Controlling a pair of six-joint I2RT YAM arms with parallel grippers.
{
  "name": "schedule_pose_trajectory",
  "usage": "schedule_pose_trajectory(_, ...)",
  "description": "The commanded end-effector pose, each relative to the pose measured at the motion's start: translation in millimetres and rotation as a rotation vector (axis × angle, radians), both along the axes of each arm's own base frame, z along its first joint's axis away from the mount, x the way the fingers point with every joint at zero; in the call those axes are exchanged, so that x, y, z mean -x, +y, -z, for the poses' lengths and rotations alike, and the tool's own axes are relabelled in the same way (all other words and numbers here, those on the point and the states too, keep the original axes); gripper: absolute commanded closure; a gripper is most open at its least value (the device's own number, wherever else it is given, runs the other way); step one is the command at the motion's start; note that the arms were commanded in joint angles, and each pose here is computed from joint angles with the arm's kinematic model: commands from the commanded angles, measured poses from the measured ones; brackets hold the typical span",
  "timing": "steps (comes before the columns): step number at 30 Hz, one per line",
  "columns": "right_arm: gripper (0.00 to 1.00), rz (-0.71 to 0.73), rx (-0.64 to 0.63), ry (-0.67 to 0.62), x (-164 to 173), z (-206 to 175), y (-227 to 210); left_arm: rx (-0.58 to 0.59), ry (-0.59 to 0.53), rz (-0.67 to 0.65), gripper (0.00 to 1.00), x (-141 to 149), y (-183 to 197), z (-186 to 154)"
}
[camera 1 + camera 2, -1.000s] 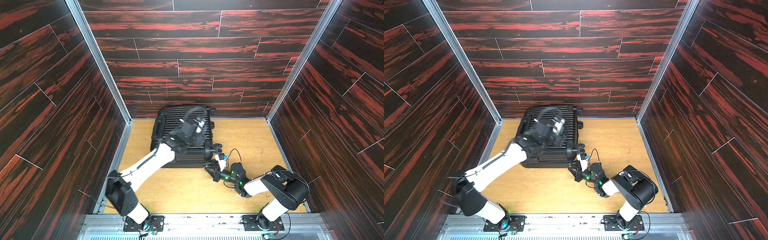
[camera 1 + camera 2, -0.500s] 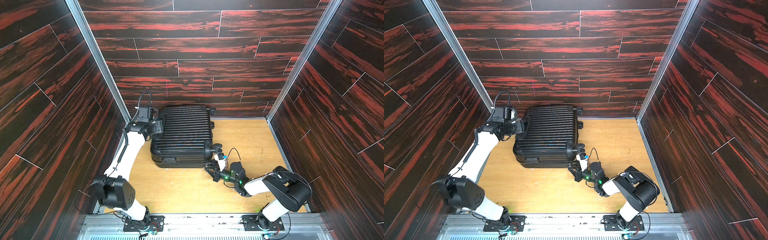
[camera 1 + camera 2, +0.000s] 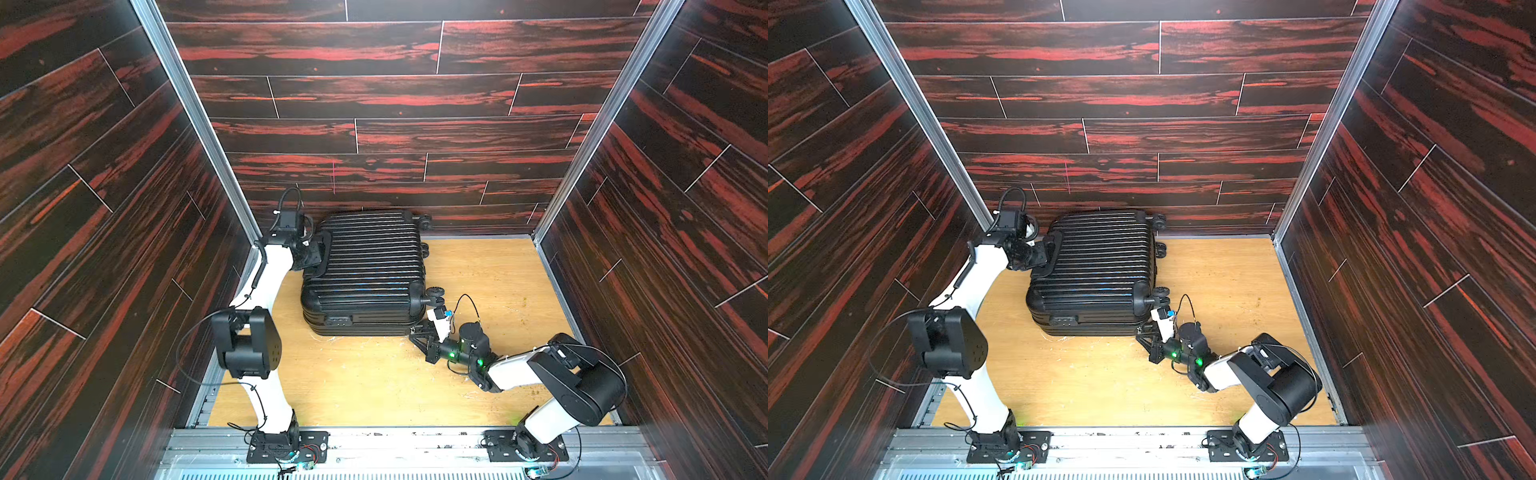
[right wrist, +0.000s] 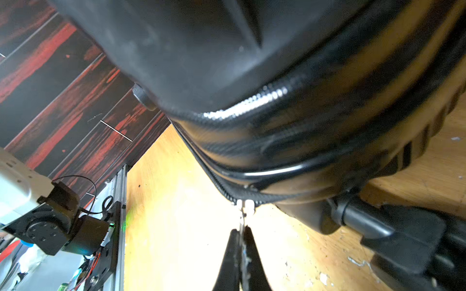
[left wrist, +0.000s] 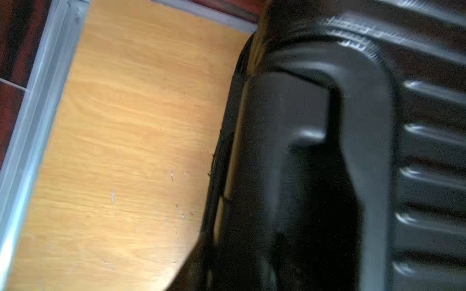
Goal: Close the suitcase zippers
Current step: Zip the zipper on the suitcase.
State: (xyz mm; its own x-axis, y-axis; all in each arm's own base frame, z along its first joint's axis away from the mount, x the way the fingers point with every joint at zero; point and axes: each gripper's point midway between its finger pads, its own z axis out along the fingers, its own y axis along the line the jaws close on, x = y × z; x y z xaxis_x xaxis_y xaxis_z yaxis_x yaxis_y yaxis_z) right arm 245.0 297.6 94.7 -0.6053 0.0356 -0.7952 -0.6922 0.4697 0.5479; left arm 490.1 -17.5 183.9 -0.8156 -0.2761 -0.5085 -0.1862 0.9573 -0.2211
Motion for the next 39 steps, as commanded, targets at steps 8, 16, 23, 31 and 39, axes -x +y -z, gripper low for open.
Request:
schedule_pose_trajectory(8, 1.0, -0.042, 0.064, -0.066, 8.6, -5.0, 3.8, 0.218, 0.019, -0.325, 0.79, 8.0, 2.8, -1.7)
schedule_pose_trajectory(16, 1.0, -0.085, 0.137, -0.148, 18.1, -8.2, 14.4, 0.392, -0.142, -0.625, 0.83, 23.0, 15.5, -26.8)
schedule_pose_trajectory(23, 1.0, -0.102, 0.23, -0.192, 17.2, -7.5, 27.1, 0.402, -0.162, -0.733, 0.83, 48.1, 12.0, -29.4)
schedule_pose_trajectory(31, 1.0, -0.118, 0.299, -0.241, 13.7, -8.4, 35.4, 0.461, -0.196, -0.913, 0.83, 93.0, -4.6, -27.0)
schedule_pose_trajectory(39, 1.0, -0.204, 0.344, -0.313, 32.1, -10.5, 54.9, 0.509, -0.238, -1.073, 0.83, 117.5, -17.5, -27.6)
